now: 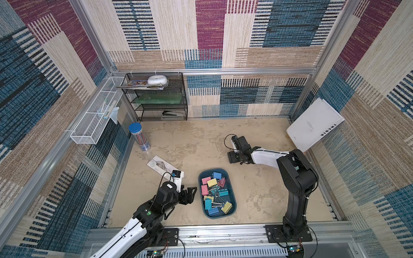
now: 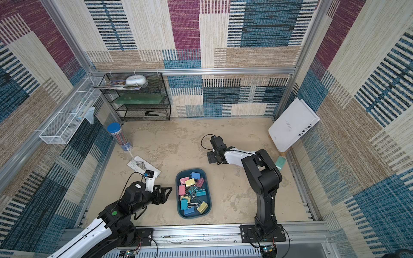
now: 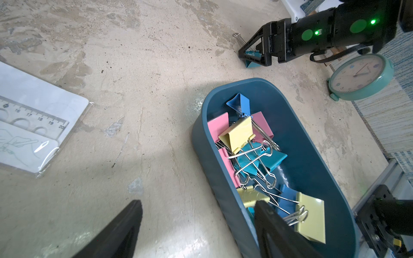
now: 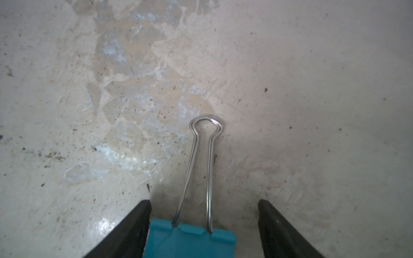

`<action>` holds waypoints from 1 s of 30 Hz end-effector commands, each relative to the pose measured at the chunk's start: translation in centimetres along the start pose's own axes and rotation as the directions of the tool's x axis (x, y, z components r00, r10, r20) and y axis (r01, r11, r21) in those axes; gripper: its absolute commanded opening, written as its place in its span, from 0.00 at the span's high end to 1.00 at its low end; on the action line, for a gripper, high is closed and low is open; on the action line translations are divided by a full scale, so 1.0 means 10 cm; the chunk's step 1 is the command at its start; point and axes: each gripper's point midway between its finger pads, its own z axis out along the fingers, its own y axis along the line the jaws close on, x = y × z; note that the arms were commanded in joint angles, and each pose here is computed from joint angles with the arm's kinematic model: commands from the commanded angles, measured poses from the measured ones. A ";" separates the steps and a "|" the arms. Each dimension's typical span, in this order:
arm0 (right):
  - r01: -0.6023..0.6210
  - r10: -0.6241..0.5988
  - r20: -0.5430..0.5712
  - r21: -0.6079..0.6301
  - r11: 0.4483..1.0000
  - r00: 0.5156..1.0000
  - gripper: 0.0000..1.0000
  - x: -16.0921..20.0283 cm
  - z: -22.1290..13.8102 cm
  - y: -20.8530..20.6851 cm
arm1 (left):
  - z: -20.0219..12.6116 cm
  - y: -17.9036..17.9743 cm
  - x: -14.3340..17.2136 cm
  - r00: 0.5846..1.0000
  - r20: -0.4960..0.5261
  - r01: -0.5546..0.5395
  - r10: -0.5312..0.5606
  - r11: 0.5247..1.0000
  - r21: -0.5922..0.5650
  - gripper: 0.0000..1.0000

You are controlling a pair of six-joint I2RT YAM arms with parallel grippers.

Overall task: Put the binder clips in the storage box
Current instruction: Pick up the binder clip at the center of the board, then place the binder clip in the storage box.

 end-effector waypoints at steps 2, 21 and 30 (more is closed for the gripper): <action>-0.034 0.032 -0.110 -0.016 0.999 0.993 0.33 0.27 0.00 0.02 | 0.00 -0.01 -0.01 1.000 0.005 -0.006 0.006 1.000 0.005 0.17; -0.047 0.047 -0.013 -0.007 0.999 0.999 0.50 -0.04 -1.15 0.42 | -0.01 -0.01 -0.01 1.000 0.006 -0.006 0.006 1.000 0.008 0.17; -0.049 0.027 -0.087 -0.257 0.965 0.996 0.50 0.79 -1.79 1.50 | -0.01 -0.03 -0.01 1.000 0.011 -0.012 0.012 1.000 0.019 0.17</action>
